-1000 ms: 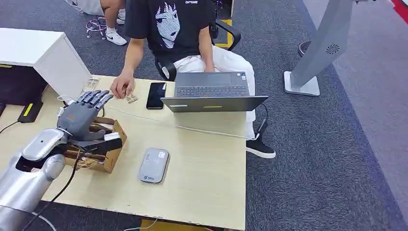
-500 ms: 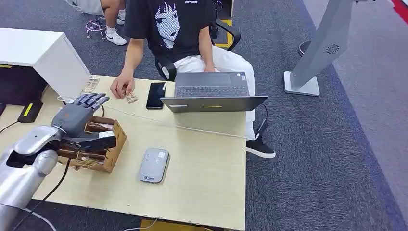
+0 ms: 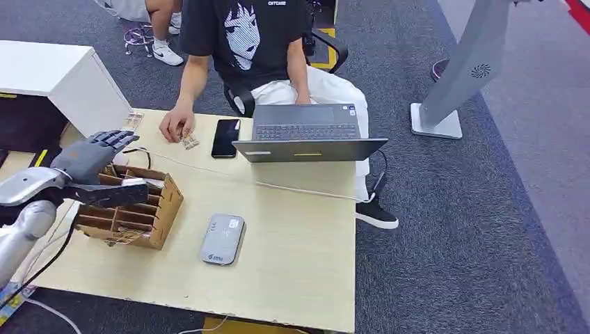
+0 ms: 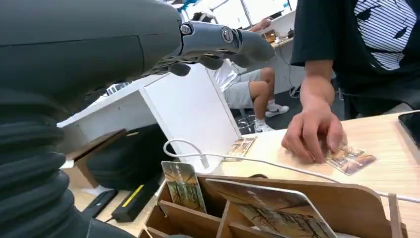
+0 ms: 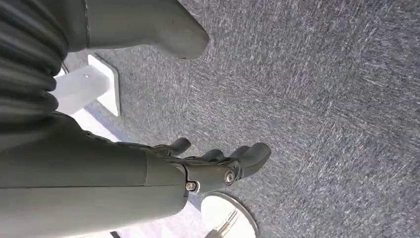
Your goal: Pass the card to the sensor for recognition and then transmit it.
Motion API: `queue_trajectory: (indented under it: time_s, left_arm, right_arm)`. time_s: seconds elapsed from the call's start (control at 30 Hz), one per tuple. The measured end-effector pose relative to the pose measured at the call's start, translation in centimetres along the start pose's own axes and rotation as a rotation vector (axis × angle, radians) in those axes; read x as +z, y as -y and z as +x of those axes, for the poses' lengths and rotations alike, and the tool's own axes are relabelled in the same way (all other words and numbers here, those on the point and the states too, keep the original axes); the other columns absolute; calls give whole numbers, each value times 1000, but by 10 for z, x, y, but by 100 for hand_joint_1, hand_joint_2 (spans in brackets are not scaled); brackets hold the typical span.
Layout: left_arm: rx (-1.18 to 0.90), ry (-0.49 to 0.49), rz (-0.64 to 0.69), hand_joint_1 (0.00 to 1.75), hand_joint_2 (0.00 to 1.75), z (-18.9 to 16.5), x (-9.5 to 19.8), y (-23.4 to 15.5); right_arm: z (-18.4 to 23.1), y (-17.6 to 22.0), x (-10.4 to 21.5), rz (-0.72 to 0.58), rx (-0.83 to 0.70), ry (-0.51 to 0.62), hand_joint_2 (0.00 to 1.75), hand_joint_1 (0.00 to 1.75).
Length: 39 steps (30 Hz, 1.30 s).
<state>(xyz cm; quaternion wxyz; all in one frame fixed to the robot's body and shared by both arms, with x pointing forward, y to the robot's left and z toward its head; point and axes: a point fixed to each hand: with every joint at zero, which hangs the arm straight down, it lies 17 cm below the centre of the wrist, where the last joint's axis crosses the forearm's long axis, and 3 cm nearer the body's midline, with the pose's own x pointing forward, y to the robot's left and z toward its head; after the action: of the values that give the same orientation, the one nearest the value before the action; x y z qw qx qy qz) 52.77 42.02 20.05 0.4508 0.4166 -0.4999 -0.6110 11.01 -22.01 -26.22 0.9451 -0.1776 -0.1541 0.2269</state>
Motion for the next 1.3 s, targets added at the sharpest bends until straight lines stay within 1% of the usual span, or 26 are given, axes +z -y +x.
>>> queue_trajectory:
  time_s: [0.63,1.3]
  left_arm:
    - [-12,0,44,0,175,6,-5,10]
    - [0,-8,23,0,175,6,-3,26]
  right_arm:
    - [0,-1,0,6,0,1,175,0]
    - [0,-2,0,10,0,-1,175,0]
